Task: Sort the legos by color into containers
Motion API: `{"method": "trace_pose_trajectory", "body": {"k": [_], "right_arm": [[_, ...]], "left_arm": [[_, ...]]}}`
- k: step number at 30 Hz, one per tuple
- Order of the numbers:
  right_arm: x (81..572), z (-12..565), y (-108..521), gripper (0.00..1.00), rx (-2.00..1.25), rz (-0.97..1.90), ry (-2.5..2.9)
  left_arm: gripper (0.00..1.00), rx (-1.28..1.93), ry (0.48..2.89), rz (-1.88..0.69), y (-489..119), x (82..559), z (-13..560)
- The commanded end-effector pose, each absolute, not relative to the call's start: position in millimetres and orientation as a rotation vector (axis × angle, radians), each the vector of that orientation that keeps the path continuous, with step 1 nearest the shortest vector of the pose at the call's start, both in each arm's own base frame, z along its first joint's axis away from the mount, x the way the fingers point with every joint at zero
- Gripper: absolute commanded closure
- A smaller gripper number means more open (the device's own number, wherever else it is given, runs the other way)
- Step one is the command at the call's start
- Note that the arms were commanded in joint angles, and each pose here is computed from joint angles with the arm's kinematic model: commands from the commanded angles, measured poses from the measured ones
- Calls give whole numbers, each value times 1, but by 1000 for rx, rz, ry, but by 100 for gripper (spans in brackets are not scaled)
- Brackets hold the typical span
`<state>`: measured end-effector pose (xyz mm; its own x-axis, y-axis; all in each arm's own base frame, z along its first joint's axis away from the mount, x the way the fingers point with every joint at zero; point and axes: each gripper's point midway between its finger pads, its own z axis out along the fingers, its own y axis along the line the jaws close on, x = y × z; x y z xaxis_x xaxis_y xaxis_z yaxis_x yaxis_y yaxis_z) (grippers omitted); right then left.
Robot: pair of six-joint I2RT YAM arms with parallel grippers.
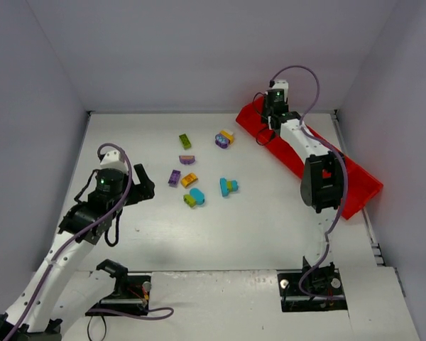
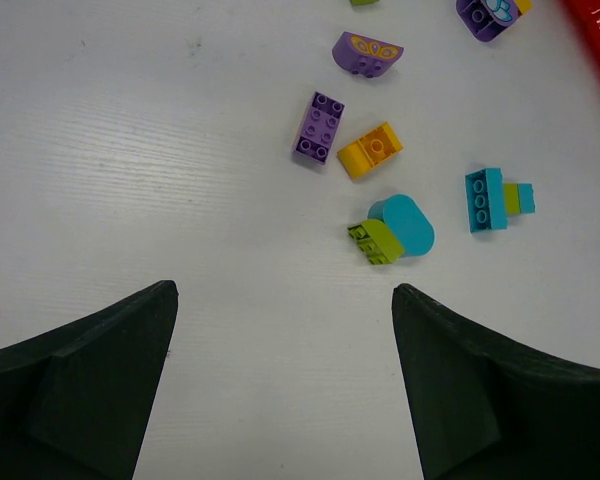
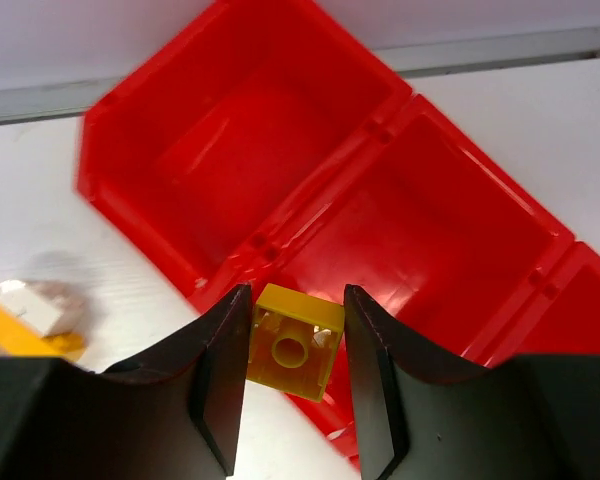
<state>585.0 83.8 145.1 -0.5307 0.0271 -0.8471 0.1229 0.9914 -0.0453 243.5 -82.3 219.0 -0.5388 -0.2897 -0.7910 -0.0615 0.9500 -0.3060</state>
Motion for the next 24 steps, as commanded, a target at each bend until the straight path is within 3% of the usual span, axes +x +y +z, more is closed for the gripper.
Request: {"method": "trace_pose_trajectory", "body": {"k": [1,7,11,15,18,24], "right_arm": [[606,156,67,70,134,-166,2062],[608,142,48,69,175,-182,2083],[606,142,53,51,140,-161,2092],[599,152,70,24,86,-106,2089],[588,158,83,17,47,-90,2090],[534,166,185,11,-274,141,2102]], "left_arm": [[18,-260,2088,-316,-85,251,231],[18,-260,2097,-306,-84,251,229],[18,-262,2096,-305,-84,253,229],[18,-257,2092,-304,-85,254,230],[18,-252,2086,-300,-84,254,231],[18,-247,2084,-295,-84,256,233]]}}
